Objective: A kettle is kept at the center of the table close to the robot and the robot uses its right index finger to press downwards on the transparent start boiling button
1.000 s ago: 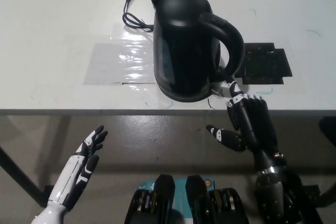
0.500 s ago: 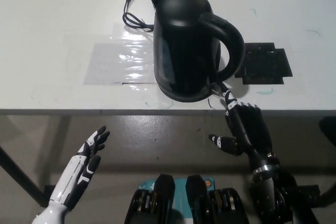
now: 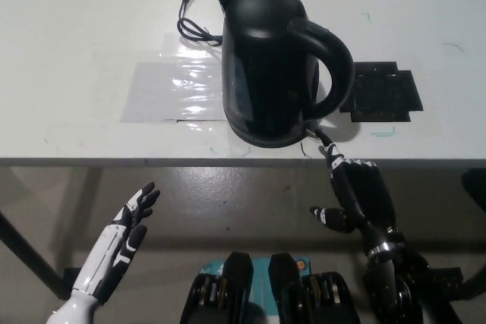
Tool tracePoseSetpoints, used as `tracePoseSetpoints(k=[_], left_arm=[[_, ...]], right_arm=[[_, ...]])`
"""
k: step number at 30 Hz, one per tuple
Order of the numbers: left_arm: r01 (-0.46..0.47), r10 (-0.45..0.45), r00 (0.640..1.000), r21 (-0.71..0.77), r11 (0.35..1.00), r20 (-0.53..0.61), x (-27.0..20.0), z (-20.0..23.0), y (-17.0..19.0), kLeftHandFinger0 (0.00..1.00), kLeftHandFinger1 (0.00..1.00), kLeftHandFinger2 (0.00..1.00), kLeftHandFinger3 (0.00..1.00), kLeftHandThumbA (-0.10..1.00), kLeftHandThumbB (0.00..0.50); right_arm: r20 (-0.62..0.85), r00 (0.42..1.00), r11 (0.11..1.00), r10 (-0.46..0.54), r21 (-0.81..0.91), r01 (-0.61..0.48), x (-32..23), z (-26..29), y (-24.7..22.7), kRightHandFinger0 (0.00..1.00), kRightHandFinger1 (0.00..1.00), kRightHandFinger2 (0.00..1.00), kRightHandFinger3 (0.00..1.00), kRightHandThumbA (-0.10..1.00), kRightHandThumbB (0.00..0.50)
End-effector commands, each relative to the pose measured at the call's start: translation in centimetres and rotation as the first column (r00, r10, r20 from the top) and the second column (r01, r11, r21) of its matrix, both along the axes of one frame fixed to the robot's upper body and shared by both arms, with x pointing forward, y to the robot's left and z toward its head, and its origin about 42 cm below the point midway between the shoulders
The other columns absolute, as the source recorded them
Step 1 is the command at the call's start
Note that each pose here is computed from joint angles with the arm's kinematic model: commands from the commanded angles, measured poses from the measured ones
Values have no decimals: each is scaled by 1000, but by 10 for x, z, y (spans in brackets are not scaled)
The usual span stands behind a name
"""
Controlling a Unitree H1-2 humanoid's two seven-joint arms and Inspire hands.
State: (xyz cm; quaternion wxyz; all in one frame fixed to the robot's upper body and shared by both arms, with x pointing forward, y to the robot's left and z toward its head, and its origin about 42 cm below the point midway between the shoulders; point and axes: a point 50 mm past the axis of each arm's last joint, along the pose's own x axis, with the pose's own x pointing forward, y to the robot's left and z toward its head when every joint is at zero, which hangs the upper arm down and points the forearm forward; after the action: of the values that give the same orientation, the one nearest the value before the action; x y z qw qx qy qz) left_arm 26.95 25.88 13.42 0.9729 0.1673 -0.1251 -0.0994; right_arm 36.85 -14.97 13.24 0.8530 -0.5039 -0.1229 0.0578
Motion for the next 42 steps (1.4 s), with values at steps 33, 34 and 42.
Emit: tracePoseSetpoints(k=[33, 34, 42], left_arm=[[33, -33, 998, 12, 999, 61, 6, 8, 1, 1000, 1000, 1000, 1000, 1000, 377], [34, -35, 998, 12, 999, 59, 6, 8, 1, 1000, 1000, 1000, 1000, 1000, 375], [32, -33, 997, 13, 999, 64, 7, 9, 1, 1000, 1000, 1000, 1000, 1000, 373]], right_arm=[[31, 999, 998, -38, -50, 39, 37, 14, -1, 0, 0, 13, 1000, 1000, 260], [29, 999, 998, -36, -44, 37, 38, 14, -1, 0, 0, 0, 1000, 1000, 261], [29, 999, 998, -38, -57, 40, 42, 17, 1, 0, 0, 0, 1000, 1000, 265]])
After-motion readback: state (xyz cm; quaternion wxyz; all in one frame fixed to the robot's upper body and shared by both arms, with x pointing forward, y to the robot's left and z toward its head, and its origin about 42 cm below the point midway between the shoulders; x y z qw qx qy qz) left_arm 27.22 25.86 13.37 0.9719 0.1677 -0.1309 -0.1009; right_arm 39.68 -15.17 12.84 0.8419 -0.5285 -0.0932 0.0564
